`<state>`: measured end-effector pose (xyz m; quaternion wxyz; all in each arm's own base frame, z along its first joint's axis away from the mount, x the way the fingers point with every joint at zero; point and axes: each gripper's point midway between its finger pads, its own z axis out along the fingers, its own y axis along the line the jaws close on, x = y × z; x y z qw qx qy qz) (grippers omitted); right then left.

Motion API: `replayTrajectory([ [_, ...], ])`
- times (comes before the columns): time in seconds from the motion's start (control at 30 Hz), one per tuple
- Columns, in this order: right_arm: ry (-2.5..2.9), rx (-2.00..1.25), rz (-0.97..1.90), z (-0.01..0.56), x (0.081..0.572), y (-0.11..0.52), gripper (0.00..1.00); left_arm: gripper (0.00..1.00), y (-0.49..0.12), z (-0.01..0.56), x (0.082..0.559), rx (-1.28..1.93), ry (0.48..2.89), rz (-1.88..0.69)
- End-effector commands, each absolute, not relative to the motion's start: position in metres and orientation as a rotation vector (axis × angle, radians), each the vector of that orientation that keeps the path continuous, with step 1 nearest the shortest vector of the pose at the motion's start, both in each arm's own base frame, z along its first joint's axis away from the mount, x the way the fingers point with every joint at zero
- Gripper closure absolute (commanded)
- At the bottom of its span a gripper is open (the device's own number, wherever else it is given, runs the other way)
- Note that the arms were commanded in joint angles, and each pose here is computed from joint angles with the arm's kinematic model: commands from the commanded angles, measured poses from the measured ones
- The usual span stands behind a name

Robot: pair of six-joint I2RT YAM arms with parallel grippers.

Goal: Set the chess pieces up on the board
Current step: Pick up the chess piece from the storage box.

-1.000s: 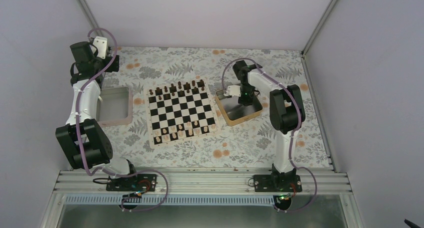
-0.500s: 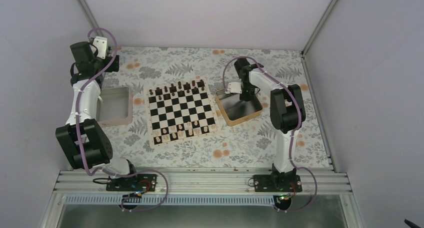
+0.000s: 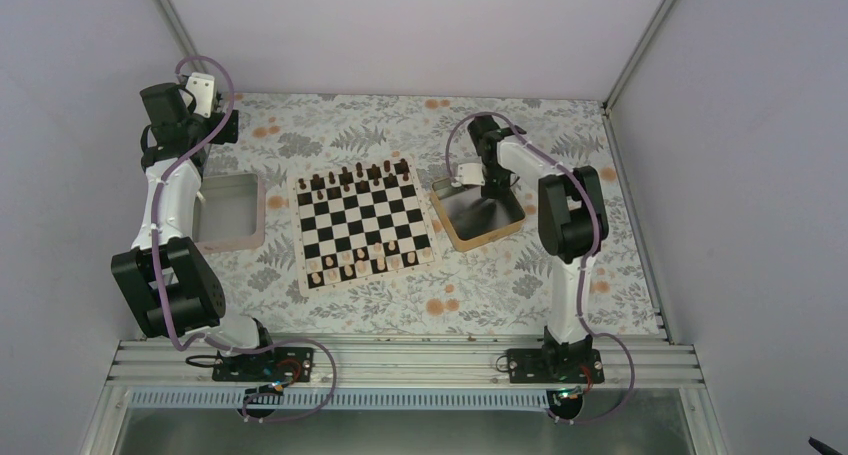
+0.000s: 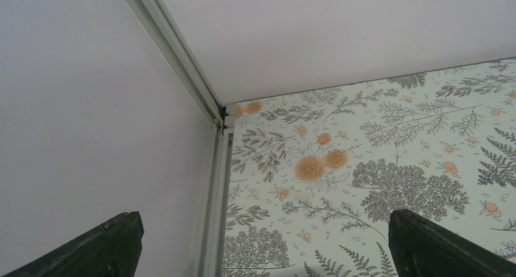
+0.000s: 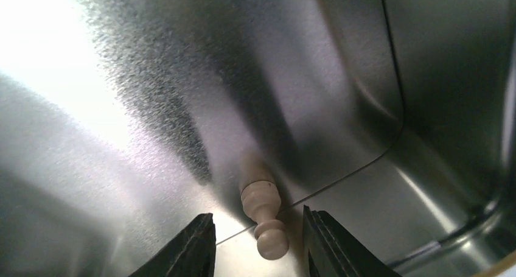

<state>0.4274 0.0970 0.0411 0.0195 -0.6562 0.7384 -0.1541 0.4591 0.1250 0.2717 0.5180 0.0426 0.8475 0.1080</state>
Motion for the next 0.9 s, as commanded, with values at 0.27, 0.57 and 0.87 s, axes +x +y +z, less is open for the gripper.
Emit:
replayTrajectory([
  [0.27, 2.331, -2.023, -0.466, 0.036, 0.434, 0.094, 0.84, 0.00, 0.124, 0.281, 0.454, 0.104, 2.008, 0.253],
  [0.57, 2.315, -1.971, -0.510, 0.083, 0.430, 0.099, 0.92, 0.00, 0.123, 0.283, 0.453, 0.106, 2.004, 0.249],
  [0.87, 2.084, -2.057, -0.464, 0.128, 0.405, 0.190, 0.92, 0.00, 0.122, 0.287, 0.452, 0.106, 1.994, 0.245],
])
